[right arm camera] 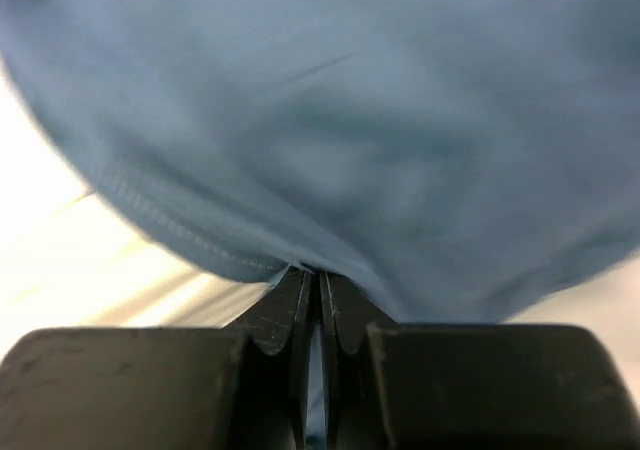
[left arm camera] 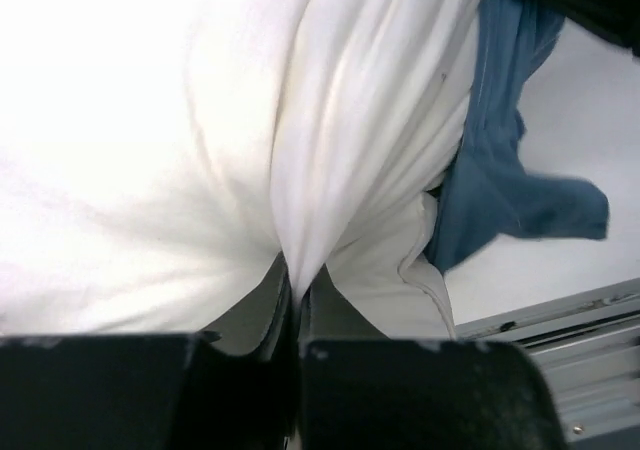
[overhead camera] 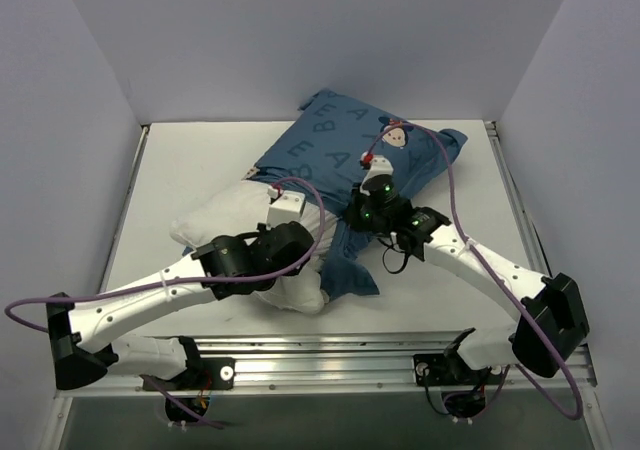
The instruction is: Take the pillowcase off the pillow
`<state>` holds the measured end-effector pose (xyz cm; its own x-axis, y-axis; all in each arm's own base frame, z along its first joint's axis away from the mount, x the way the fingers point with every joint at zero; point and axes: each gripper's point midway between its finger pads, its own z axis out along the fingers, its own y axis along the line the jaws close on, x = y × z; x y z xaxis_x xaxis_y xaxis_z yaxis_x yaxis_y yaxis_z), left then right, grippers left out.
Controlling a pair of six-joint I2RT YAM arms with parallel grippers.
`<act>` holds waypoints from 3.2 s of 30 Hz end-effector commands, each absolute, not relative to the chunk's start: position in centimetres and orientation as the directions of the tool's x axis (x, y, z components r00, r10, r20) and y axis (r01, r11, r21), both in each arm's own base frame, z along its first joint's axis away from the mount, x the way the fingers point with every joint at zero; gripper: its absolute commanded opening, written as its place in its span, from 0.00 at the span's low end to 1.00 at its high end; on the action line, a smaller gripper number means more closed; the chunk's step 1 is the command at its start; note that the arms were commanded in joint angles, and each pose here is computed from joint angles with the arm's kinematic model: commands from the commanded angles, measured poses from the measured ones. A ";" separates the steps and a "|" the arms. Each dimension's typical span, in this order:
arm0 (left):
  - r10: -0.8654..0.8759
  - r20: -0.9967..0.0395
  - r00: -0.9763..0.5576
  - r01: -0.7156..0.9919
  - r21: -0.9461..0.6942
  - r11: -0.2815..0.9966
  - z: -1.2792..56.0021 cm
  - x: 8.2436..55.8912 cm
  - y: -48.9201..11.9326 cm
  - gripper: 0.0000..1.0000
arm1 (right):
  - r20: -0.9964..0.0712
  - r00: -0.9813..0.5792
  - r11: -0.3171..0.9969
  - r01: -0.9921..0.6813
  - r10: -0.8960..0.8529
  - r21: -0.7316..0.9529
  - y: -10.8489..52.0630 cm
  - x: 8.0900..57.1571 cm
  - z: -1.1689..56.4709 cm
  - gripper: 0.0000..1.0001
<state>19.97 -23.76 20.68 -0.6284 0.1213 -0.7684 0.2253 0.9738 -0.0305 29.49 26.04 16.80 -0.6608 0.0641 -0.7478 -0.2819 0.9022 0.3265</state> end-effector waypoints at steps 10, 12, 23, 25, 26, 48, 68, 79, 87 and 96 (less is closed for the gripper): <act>0.081 -0.813 -0.577 0.236 -0.071 0.969 30.1 16.5 -14.5 0.02 | -0.771 -0.436 0.883 0.292 0.465 0.368 6.1 41.5 20.8 0.00; 0.073 -0.811 -0.581 0.249 -0.091 0.964 30.0 16.5 -15.3 0.02 | -0.763 -0.457 0.887 0.176 0.458 0.426 8.7 41.8 22.0 0.00; 0.041 -0.843 -0.536 0.337 -0.169 0.926 31.1 21.2 -26.1 0.02 | -0.705 -0.620 0.860 -0.092 0.344 0.501 16.9 31.8 20.4 0.38; 0.063 -0.838 -0.542 0.339 -0.149 0.929 30.7 22.3 -27.6 0.02 | -0.710 -0.622 0.866 -0.100 0.330 0.490 16.3 30.3 20.5 0.51; 0.058 -0.849 -0.526 0.350 -0.154 0.924 31.8 22.7 -28.1 0.02 | -0.712 -0.624 0.868 -0.108 0.321 0.485 15.8 29.1 20.8 0.56; 0.043 -0.848 -0.528 0.392 -0.199 0.898 36.2 21.8 -27.2 0.02 | -0.653 -0.670 0.841 -0.077 0.354 0.535 16.1 29.6 13.0 0.11; 0.054 -0.789 -0.612 0.295 -0.164 0.941 35.3 16.1 -13.2 0.02 | -0.686 -0.427 0.808 0.302 0.588 0.505 0.4 41.6 18.0 0.00; 0.118 -0.595 -0.795 0.463 -0.469 0.752 25.2 12.3 -26.5 0.61 | -0.647 -0.661 0.904 0.117 0.379 0.410 9.5 26.7 16.2 0.22; 0.011 -0.693 -0.721 0.427 -0.432 0.794 29.5 16.2 -26.1 0.94 | -0.717 -0.653 0.930 -0.052 0.244 0.364 9.9 24.7 23.9 0.66; -0.147 -0.730 -0.667 0.204 -0.369 0.907 27.7 24.1 -24.0 0.94 | -0.839 -0.541 0.876 -0.377 0.055 0.300 16.6 30.3 31.3 0.75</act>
<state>21.95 -23.98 27.87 -0.7158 -0.1017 -0.6908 0.2491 0.8870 -0.3888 28.70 13.38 30.78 -0.5502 0.1855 -0.8142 -0.2258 0.9056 0.3590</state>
